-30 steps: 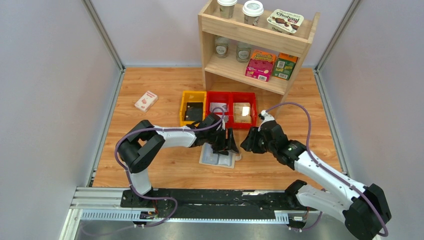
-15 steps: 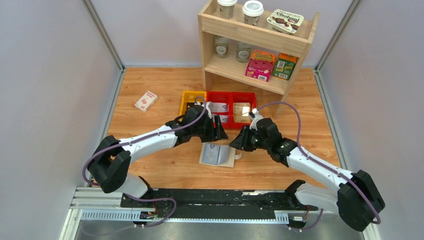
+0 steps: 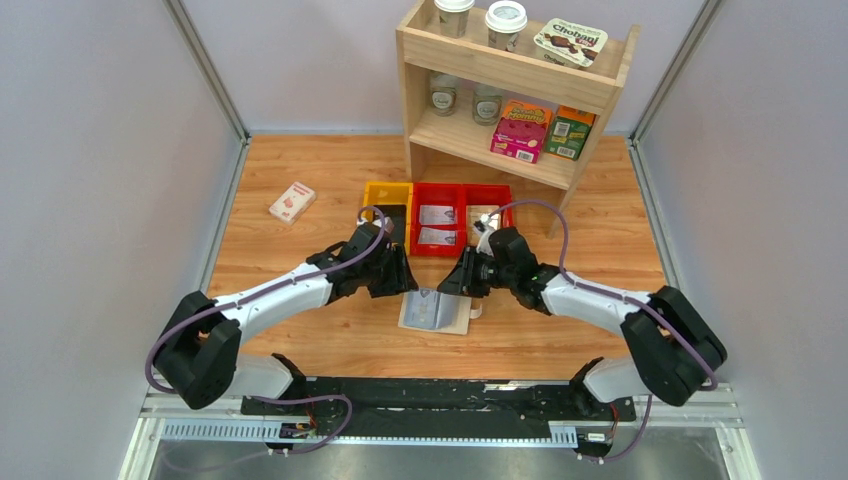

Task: Take the credit cards out of the card holder
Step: Remove the credit card from the card holder.

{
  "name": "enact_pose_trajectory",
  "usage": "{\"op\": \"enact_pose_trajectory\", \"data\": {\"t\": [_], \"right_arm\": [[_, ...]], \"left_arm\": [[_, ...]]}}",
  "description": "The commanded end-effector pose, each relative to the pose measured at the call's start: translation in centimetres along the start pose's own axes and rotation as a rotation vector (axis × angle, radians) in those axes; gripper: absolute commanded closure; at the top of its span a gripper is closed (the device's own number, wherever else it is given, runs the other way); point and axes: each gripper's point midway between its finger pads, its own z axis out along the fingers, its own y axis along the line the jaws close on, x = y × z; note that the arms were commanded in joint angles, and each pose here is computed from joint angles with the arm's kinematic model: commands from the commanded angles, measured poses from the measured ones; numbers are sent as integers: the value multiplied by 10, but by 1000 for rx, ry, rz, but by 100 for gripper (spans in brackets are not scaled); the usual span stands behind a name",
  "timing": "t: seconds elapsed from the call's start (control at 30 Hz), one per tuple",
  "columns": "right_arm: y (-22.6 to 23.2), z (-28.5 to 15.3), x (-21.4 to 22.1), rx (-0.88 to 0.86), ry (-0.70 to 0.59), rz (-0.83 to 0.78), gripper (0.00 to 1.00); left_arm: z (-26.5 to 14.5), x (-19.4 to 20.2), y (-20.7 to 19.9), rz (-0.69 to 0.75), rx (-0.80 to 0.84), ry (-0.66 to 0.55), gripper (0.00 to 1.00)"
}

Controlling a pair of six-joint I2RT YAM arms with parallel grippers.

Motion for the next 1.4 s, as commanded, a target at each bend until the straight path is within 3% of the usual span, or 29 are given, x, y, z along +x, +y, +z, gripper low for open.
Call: {"op": "enact_pose_trajectory", "data": {"t": [0.0,0.3,0.73,1.37], "right_arm": [[-1,15,-1,-9,11,45,75],[-34,30,19,61,69,90,68],[-34,42,21,21,93,95,67],[20,23,7,-191,32,28,80]], "left_arm": [[-1,6,-10,28,67,38,48],[20,18,-8,3,86,93,57],[38,42,27,-61,-19,127,71],[43,52,24,-66,-19,160,98]]}}
